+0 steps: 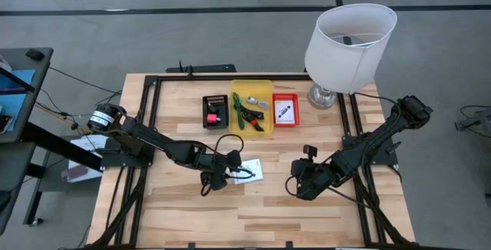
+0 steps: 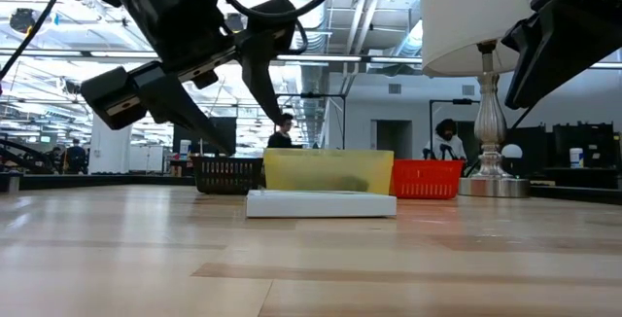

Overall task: Pick and place items into bin
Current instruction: Put the white card reader box into the red bin

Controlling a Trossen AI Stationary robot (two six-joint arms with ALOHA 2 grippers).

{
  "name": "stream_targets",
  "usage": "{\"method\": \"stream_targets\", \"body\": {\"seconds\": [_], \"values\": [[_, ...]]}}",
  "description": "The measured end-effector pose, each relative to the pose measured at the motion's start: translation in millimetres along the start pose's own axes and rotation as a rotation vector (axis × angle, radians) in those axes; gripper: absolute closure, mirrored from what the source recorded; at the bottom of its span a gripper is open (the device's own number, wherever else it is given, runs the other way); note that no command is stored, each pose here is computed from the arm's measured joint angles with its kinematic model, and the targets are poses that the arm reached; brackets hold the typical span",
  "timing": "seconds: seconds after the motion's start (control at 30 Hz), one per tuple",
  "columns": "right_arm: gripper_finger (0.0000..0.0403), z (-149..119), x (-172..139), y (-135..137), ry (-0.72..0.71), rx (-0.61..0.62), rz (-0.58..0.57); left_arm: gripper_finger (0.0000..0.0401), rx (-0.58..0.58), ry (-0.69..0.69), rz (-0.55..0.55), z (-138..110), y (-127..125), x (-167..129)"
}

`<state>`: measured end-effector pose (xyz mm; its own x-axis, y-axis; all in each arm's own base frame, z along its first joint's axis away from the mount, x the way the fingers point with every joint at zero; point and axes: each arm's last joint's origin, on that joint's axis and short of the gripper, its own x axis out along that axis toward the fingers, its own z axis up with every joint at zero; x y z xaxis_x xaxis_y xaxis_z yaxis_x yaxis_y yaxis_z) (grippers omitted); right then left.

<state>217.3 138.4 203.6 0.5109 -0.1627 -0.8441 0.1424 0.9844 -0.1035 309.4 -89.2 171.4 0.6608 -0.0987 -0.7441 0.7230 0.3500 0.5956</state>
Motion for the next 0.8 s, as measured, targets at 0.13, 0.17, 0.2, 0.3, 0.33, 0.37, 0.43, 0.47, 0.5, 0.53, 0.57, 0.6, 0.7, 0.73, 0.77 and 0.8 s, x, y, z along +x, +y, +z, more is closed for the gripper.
{"method": "stream_targets", "body": {"seconds": [0.13, 0.17, 0.2, 0.3, 0.33, 0.37, 0.43, 0.47, 0.5, 0.53, 0.57, 0.6, 0.7, 0.73, 0.77, 0.8], "values": [[0.0324, 0.0, 0.0, 0.0, 0.0, 0.0, 0.0, 0.0177, 0.074, 0.004, -0.011, -0.5, -0.9, 0.0], [0.0324, 0.0, 0.0, 0.0, 0.0, 0.0, 0.0, 0.0177, 0.084, 0.009, -0.013, -1.3, -1.0, 0.0], [0.0324, 0.0, 0.0, 0.0, 0.0, 0.0, 0.0, 0.0178, 0.086, 0.014, -0.016, -2.6, -0.9, 0.6], [0.0324, -0.1, 0.0, 0.3, 0.008, 0.0, 0.01, 0.0178, 0.083, 0.037, -0.026, -5.9, -3.1, 7.9], [0.0324, -0.3, -0.1, 0.4, 0.011, 0.001, 0.016, 0.0178, 0.083, 0.043, -0.029, -6.7, -4.2, 11.7], [0.0324, -0.3, -0.1, 0.6, 0.012, 0.001, 0.019, 0.0178, 0.087, 0.048, -0.027, -6.5, -4.7, 15.7], [0.0324, -0.1, -0.1, 0.8, 0.011, 0.002, 0.022, 0.0178, 0.112, 0.084, -0.05, -7.3, -10.3, 24.5], [0.0324, 0.2, -0.2, 1.0, 0.009, 0.004, 0.025, 0.0178, 0.121, 0.107, -0.052, -6.8, -12.1, 28.4], [0.0324, 0.1, -0.2, 1.0, 0.009, 0.003, 0.025, 0.0178, 0.126, 0.123, -0.056, -6.6, -13.2, 32.6], [0.0324, 0.2, -0.2, 0.9, 0.009, 0.003, 0.025, 0.0178, 0.126, 0.129, -0.05, -5.5, -12.1, 36.1], [0.0324, 0.2, -0.2, 1.1, 0.008, 0.004, 0.025, 0.0178, 0.127, 0.136, -0.047, -5.2, -11.3, 38.6], [0.0324, 0.1, -0.2, 1.0, 0.009, 0.003, 0.025, 0.0178, 0.13, 0.141, -0.052, -4.9, -11.0, 42.1], [0.0324, 0.2, -0.2, 1.1, 0.008, 0.003, 0.025, 0.0178, 0.146, 0.157, -0.045, -3.0, -7.6, 50.3], [0.0324, 0.2, -0.2, 1.0, 0.009, 0.003, 0.025, 0.0179, 0.148, 0.167, -0.044, -3.4, -6.2, 53.5], [0.0324, 0.2, -0.2, 1.0, 0.009, 0.003, 0.025, 0.0179, 0.15, 0.177, -0.053, -4.1, -5.2, 57.0], [0.0324, 0.2, -0.2, 1.1, 0.009, 0.003, 0.026, 0.0179, 0.15, 0.187, -0.075, -5.4, -4.6, 60.3]]}}
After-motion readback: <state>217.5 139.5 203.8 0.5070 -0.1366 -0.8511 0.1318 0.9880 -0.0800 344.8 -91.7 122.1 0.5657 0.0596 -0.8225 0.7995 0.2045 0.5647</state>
